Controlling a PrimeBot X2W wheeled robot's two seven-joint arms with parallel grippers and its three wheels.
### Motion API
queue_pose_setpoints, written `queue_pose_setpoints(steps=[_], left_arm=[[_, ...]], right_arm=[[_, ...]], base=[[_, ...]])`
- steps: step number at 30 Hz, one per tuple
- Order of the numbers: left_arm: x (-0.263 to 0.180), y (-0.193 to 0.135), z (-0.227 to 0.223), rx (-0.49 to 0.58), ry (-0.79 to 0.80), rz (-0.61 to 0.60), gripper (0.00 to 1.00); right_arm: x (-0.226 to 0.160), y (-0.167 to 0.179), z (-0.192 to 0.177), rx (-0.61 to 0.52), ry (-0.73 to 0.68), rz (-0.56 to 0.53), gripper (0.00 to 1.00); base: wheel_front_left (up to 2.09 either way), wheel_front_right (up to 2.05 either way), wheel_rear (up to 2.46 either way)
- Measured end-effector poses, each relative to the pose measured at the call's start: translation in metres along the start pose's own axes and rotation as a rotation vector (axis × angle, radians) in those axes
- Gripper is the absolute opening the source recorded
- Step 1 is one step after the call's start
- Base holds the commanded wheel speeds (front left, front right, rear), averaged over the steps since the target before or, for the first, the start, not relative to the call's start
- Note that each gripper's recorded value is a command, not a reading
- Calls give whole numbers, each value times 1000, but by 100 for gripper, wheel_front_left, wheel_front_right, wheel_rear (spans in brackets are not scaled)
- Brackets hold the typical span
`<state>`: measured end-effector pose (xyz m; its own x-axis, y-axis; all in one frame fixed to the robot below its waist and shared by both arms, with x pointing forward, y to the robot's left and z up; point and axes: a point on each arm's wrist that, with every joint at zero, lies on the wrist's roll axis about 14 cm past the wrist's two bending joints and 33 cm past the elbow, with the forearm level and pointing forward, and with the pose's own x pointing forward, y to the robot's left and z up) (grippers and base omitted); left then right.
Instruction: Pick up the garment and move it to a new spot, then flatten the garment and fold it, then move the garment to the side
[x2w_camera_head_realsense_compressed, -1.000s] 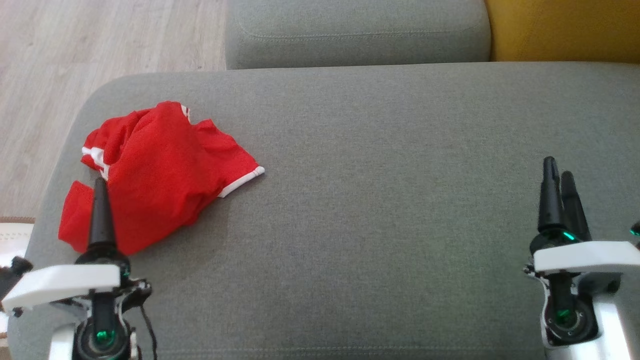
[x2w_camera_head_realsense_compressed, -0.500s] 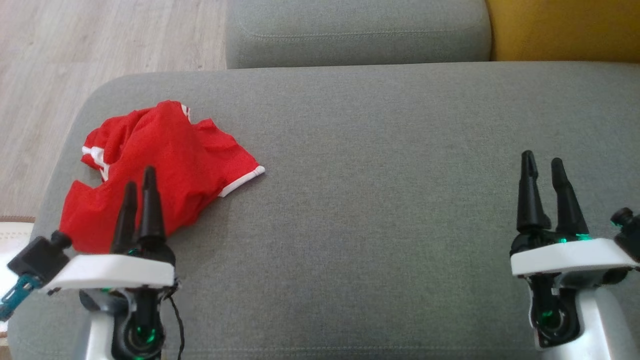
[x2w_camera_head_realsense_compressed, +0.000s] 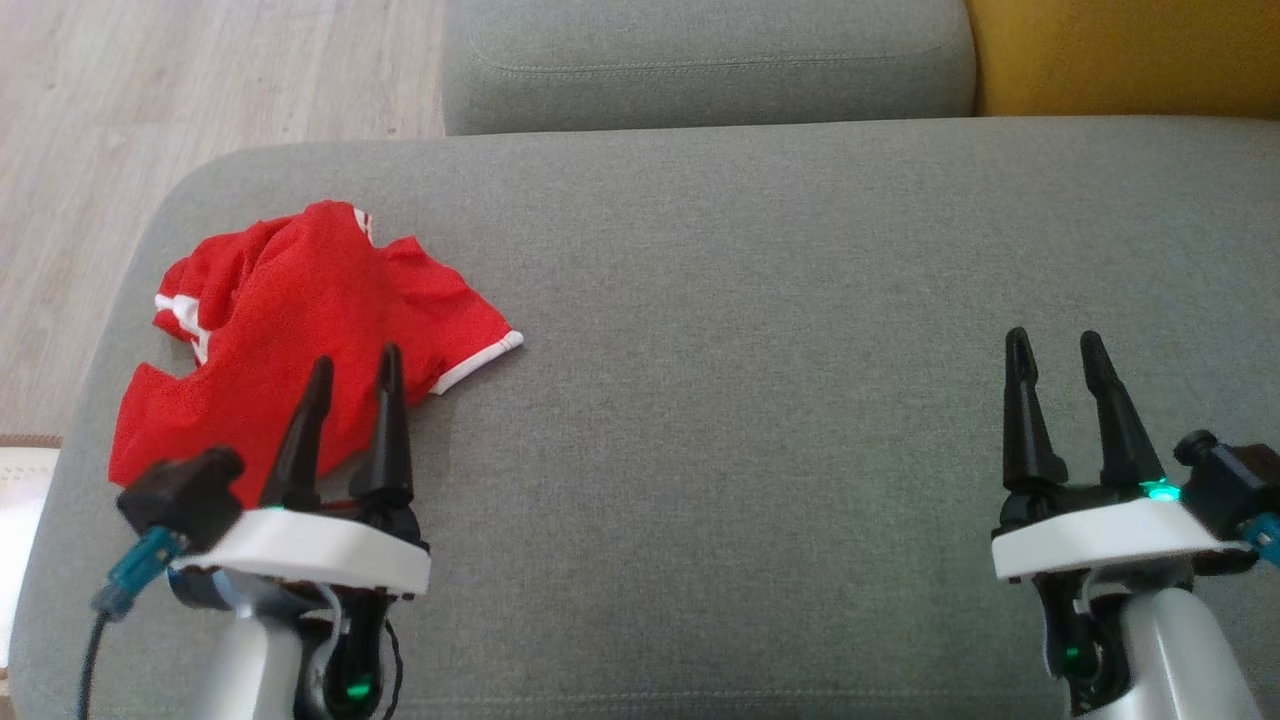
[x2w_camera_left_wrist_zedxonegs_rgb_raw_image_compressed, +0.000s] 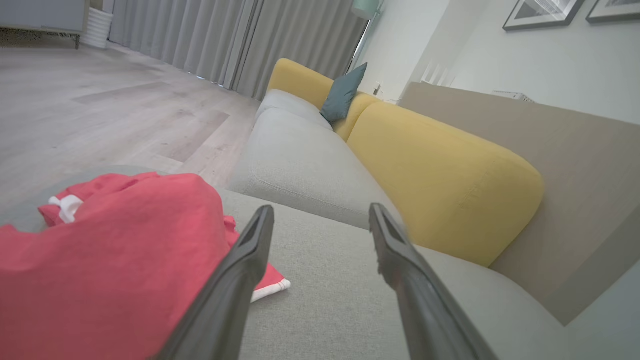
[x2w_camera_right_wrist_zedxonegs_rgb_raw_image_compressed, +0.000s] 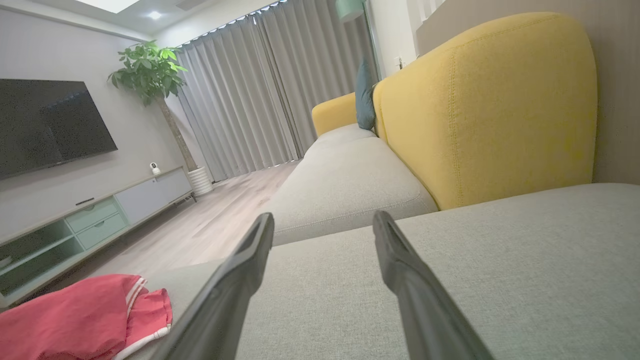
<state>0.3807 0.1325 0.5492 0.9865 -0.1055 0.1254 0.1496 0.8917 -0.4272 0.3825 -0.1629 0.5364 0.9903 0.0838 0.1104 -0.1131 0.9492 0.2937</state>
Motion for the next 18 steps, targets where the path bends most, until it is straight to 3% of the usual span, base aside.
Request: queue_pose_setpoints(steps=[18], left_arm=[[-5,-24,-15,337,11,-87,100]], right_arm=[[-7,6,-3,-230,-6,39,100]], base=[[0,0,0]])
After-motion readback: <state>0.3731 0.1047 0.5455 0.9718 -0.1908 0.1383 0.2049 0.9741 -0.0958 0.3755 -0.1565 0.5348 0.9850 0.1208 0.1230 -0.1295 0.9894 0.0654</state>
